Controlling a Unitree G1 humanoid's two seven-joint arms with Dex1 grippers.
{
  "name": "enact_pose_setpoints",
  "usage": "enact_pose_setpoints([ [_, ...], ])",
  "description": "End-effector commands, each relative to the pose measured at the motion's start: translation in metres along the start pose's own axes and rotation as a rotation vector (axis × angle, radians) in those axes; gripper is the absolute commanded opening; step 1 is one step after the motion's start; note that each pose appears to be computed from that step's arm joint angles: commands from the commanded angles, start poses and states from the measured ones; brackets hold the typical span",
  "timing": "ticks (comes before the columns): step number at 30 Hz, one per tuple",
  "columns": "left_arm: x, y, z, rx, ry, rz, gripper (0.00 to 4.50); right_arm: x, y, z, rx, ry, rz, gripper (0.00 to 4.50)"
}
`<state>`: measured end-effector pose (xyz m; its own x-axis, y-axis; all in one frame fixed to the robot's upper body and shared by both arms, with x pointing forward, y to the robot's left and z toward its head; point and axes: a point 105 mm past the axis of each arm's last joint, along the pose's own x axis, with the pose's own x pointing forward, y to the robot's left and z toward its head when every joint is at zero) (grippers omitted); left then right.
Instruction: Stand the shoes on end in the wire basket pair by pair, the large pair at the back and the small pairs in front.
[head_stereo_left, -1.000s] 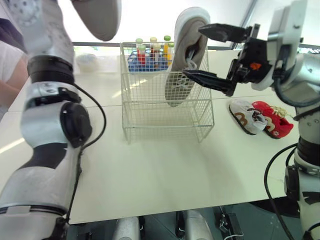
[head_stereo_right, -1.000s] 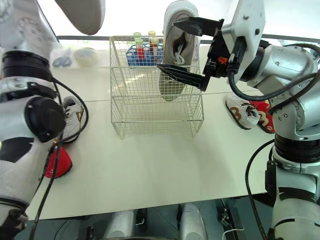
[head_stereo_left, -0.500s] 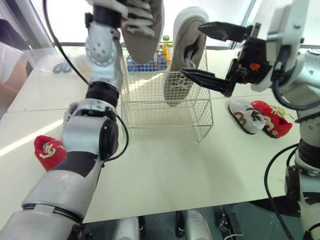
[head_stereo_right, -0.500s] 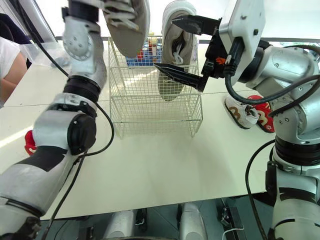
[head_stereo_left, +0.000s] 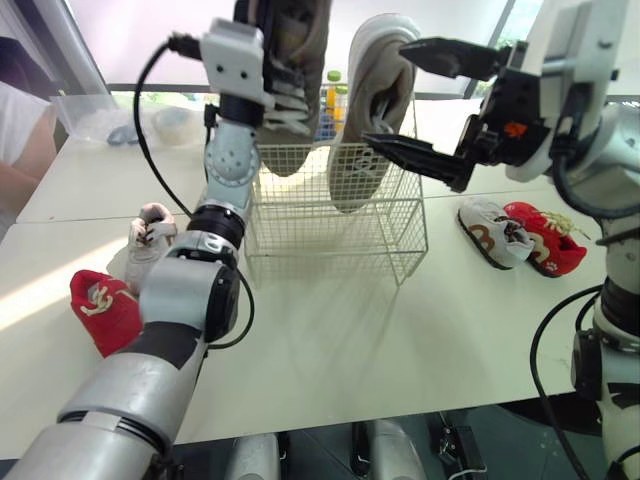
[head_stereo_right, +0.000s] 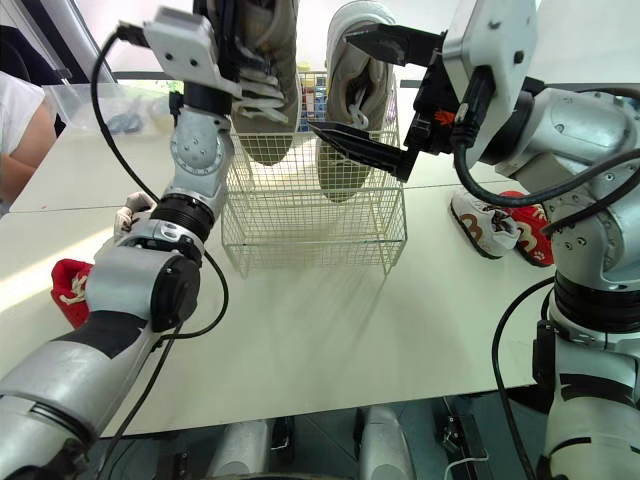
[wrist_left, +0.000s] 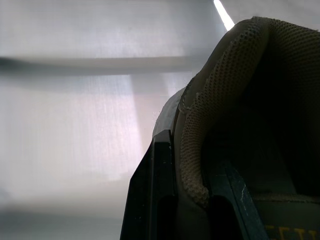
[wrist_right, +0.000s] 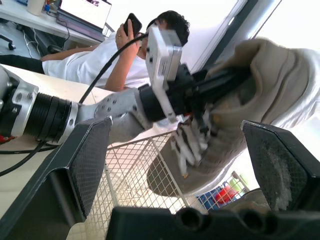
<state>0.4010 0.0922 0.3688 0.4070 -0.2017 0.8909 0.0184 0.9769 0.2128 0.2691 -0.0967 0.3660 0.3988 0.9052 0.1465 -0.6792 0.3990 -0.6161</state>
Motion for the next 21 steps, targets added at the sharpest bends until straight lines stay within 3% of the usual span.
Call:
enact_pose_setpoints([
  [1, -0.002, -0.007, 0.001, -0.009, -0.004, -0.008, 0.02, -0.003, -0.002, 0.018, -0.07, -0.028, -0.009, 4.5],
  [10, -0.041, -0.015, -0.024, -0.084, 0.106, -0.013, 0.02, -0.002, -0.003, 0.015, -0.059, -0.028, -0.012, 4.5],
  [11, -0.044, -0.013, -0.025, -0.086, 0.113, -0.002, 0.89, -0.002, -0.003, 0.015, -0.06, -0.027, -0.012, 4.5],
  [18, -0.062, -0.003, -0.038, -0.139, 0.22, 0.036, 4.36, 0.001, -0.003, 0.013, -0.053, -0.033, -0.003, 4.5],
  [21, -0.068, 0.0, -0.036, -0.155, 0.246, 0.023, 4.36, 0.002, -0.004, 0.013, -0.052, -0.039, -0.001, 4.5],
])
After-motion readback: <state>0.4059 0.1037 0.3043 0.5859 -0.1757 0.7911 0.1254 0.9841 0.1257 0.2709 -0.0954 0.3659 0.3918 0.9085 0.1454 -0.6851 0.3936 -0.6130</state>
